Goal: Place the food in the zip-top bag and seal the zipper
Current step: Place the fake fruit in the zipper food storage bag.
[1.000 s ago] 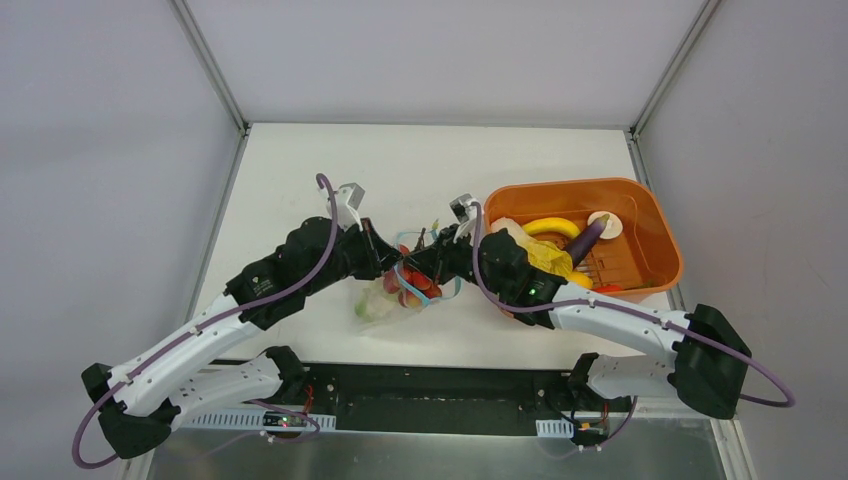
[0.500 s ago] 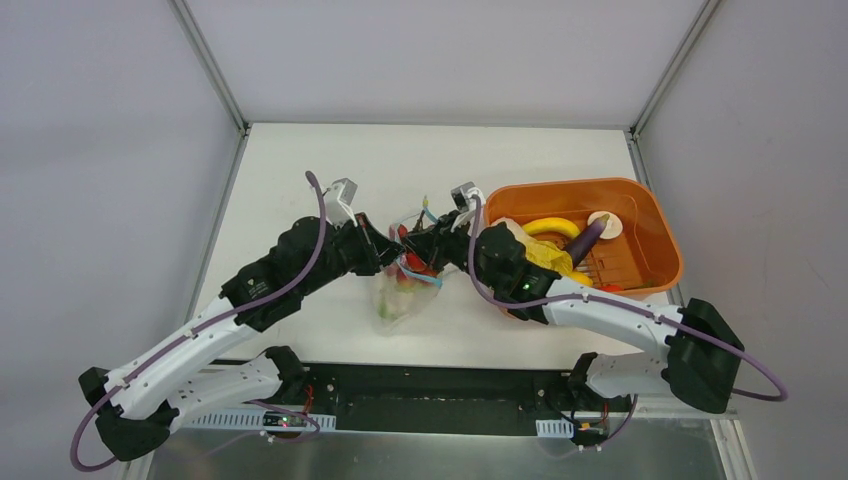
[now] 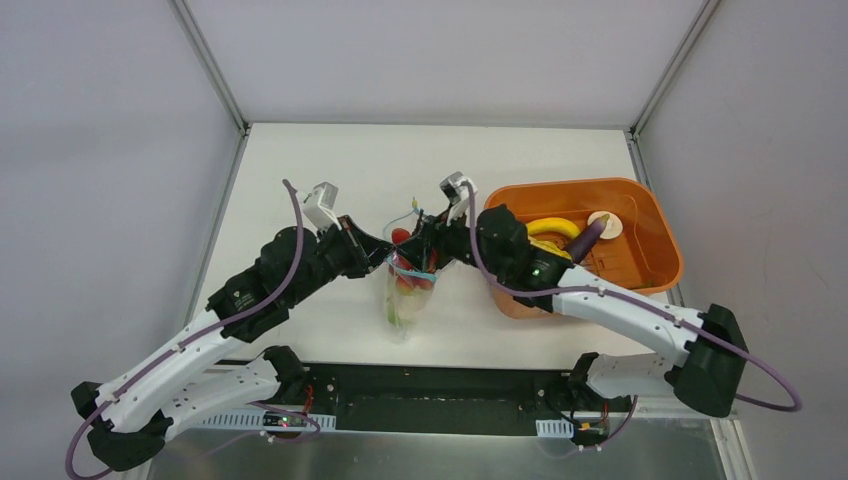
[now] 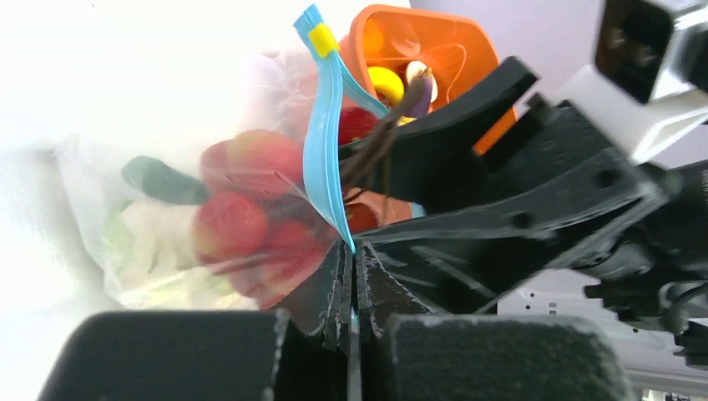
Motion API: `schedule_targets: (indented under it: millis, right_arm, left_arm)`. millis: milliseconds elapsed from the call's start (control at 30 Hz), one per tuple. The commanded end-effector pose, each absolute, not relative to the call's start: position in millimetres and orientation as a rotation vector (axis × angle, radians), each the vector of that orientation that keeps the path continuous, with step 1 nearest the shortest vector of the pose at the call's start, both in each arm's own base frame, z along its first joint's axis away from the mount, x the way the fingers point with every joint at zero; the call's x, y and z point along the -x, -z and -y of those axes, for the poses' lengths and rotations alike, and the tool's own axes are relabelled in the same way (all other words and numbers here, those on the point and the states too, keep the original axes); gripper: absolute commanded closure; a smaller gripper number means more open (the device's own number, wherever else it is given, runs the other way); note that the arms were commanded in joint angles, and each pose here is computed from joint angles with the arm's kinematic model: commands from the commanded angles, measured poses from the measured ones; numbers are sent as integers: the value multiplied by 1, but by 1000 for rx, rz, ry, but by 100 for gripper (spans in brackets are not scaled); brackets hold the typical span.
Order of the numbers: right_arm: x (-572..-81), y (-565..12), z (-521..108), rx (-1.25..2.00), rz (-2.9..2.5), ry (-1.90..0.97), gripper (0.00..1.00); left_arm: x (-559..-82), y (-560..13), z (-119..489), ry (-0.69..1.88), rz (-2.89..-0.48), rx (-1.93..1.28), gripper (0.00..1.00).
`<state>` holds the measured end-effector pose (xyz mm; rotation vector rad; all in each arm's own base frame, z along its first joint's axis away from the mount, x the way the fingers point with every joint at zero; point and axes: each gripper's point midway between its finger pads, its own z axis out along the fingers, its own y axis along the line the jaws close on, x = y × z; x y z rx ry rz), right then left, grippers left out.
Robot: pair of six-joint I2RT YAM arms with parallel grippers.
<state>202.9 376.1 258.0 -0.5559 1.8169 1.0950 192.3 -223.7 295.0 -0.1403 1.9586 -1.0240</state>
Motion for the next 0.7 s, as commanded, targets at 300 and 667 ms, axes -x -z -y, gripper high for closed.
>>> schedule_targets:
  millis: [300,667]
  right_arm:
    - [-174,-303,-358,570,-1840,-1215,33]
    - [-185,-287,-390,639,-1902,-1215,31]
  left_arm:
    - [-200,-305,211,995,-1903,184,100]
    - [-197,-307,219,1047,-1900,166,100]
